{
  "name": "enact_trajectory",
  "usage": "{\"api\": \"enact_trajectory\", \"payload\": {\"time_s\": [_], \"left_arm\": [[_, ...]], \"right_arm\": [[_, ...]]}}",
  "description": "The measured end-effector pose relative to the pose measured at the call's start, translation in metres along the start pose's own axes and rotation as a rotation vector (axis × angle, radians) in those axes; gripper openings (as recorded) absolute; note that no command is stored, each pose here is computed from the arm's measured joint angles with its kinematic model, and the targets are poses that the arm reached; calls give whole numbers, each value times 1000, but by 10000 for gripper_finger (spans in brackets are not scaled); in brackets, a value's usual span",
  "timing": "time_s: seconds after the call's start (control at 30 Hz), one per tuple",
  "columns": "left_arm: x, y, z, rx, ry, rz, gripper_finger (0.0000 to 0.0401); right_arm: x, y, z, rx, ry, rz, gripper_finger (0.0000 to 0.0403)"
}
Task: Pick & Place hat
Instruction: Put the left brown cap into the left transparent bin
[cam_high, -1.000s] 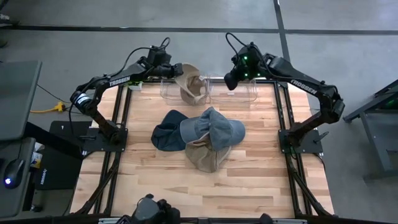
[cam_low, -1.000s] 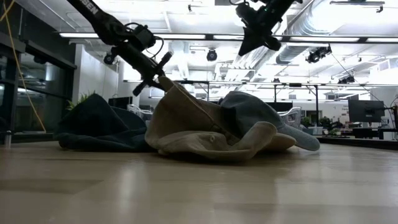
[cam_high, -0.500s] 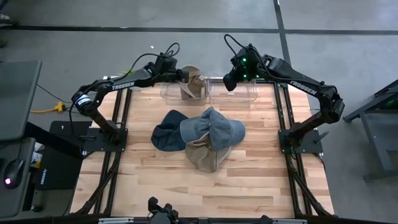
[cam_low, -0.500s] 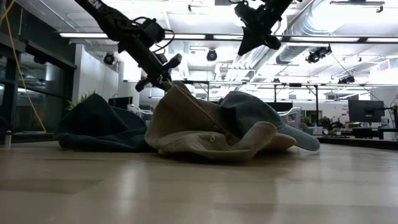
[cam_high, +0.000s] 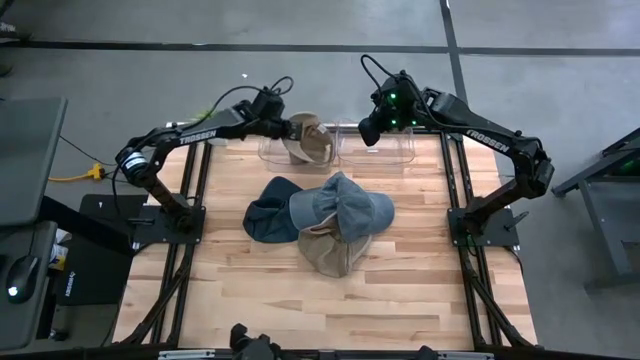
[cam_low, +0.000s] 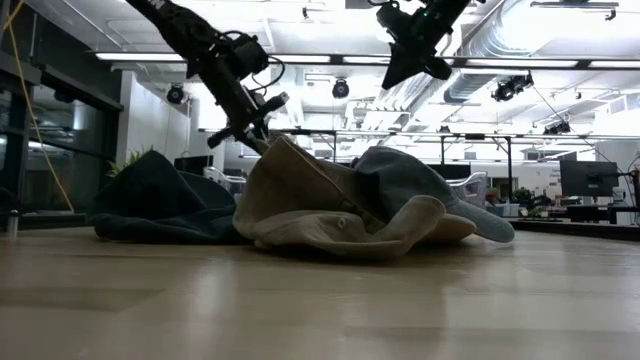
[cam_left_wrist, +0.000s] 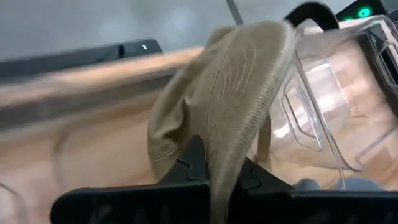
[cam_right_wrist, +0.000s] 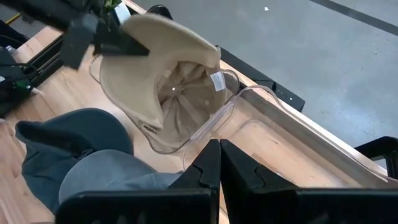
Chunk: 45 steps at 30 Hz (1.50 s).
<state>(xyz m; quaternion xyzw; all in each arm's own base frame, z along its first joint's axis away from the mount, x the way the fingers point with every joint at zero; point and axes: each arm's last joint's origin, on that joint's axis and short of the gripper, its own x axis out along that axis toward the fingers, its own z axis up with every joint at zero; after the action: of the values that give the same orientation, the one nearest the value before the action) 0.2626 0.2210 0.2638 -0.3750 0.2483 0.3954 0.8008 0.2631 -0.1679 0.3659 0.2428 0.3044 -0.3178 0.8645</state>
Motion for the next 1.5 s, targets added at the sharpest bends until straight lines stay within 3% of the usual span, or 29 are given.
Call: {"api": "enact_trajectory", "payload": {"time_s": [0.2, 0.47, 0.93, 1.5], "left_arm": [[-16, -9, 13, 53, 32, 31, 0], [-5, -1, 2, 54, 140, 123, 0], [18, -24, -7, 16, 150, -33, 0], [20, -32, -12, 25, 157, -59, 7]], "right_arm": [[0, 0, 0, -6, -2, -1, 0], [0, 0, 0, -10, -4, -3, 0], [0, 0, 0, -10, -6, -8, 0], [0, 0, 0, -14, -6, -5, 0]]}}
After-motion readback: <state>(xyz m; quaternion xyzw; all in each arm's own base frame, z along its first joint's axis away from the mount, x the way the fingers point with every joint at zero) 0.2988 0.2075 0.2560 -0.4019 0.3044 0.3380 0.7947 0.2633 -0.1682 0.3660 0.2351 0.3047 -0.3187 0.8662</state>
